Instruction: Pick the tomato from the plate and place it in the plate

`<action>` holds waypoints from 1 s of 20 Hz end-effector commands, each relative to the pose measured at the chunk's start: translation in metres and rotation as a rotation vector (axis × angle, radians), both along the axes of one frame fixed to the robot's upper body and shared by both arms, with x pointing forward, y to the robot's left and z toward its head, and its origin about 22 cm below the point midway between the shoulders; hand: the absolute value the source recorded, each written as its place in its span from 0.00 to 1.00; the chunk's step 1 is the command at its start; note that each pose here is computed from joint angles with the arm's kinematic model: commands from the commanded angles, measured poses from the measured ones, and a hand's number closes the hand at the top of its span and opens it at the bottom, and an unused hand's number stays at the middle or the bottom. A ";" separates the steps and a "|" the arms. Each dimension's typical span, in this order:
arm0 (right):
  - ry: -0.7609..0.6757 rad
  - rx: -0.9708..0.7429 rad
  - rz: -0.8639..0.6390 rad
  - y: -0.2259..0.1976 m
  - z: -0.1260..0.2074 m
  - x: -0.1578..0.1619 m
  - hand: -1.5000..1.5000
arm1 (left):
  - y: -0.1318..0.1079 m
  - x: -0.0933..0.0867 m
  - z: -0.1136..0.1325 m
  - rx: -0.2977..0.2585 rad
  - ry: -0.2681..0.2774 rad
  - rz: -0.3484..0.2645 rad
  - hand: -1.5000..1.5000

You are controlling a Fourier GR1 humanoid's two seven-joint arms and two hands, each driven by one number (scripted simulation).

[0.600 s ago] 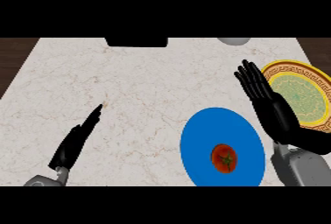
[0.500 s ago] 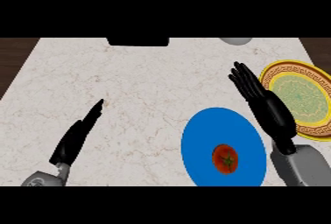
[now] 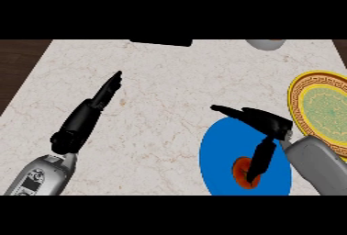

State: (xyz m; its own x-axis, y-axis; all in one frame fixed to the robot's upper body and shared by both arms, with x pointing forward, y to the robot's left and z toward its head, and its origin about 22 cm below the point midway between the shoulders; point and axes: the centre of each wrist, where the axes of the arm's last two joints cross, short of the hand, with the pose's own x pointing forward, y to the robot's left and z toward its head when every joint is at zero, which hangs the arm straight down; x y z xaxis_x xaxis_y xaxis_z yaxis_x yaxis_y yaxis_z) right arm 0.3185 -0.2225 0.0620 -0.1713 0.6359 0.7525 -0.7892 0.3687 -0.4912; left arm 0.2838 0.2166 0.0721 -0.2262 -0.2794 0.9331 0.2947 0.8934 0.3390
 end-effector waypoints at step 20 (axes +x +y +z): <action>0.059 -0.732 0.396 0.123 0.066 0.021 0.00 | 0.054 -0.012 -0.005 -0.045 -0.040 0.058 0.50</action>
State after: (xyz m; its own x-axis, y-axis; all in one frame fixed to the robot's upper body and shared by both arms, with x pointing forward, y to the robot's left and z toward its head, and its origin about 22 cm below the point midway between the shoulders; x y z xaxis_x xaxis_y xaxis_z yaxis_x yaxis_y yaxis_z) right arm 0.3358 -0.1130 0.1169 -0.4458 0.8508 0.2783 -0.8124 -0.2540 -0.5250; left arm 0.2811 0.2626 0.0729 -0.2548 -0.2577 0.9320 0.2267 0.9210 0.3167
